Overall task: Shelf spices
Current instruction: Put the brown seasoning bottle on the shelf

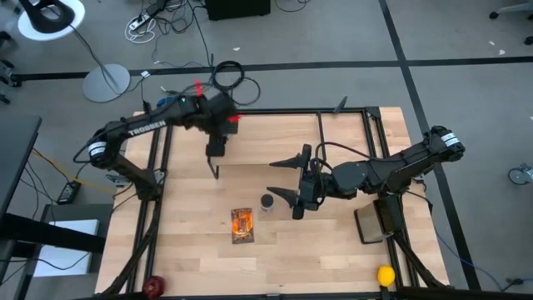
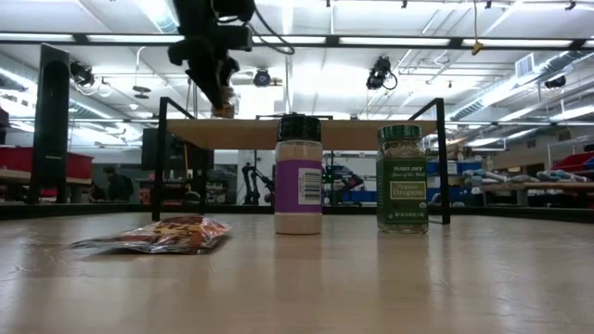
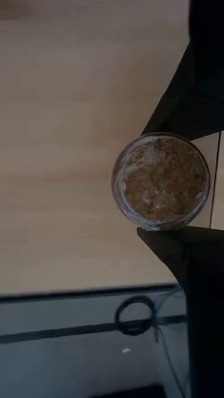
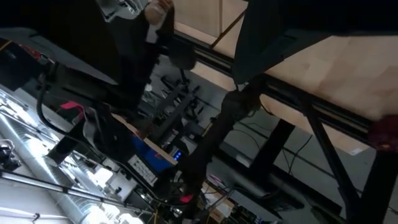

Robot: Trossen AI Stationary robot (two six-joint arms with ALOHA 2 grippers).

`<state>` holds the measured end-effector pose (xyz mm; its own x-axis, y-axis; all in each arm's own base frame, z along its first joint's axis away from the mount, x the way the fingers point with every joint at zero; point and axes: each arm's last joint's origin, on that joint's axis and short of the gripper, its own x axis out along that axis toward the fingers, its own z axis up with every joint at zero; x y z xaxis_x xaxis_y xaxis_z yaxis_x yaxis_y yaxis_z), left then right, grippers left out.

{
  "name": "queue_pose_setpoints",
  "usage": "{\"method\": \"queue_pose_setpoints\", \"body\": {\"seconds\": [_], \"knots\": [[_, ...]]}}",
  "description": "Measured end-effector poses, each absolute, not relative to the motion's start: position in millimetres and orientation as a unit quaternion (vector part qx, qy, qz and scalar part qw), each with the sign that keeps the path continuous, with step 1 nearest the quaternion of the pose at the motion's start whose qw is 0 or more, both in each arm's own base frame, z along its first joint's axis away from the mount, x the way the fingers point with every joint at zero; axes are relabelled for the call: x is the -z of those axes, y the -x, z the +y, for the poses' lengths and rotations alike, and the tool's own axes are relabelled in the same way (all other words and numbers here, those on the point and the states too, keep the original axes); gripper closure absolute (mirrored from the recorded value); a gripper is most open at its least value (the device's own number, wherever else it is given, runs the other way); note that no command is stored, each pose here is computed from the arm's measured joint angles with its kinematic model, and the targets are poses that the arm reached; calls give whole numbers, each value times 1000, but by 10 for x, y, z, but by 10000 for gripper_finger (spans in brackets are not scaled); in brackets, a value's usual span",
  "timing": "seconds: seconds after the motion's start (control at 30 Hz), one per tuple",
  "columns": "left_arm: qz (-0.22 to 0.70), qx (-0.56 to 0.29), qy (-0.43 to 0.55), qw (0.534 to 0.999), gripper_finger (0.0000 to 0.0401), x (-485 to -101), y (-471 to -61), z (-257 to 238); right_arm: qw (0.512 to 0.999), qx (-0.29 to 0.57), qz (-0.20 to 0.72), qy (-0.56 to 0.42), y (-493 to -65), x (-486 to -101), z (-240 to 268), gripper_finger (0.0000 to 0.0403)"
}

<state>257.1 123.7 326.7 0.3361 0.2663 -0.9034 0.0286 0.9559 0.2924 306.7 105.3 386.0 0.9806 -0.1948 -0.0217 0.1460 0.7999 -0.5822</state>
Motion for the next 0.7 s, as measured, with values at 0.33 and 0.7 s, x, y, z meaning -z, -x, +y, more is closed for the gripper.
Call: {"method": "queue_pose_setpoints", "body": {"seconds": [0.33, 0.7], "knots": [[522, -14, -105, 846, 225, -3260, -2343, 1730, 947, 90, 41, 305, -3067, -3859, 1052, 99], [530, 8, -85, 844, 225, -3116, -2280, 1960, 947, 90, 41, 306, -3068, -3859, 1051, 99]]}}
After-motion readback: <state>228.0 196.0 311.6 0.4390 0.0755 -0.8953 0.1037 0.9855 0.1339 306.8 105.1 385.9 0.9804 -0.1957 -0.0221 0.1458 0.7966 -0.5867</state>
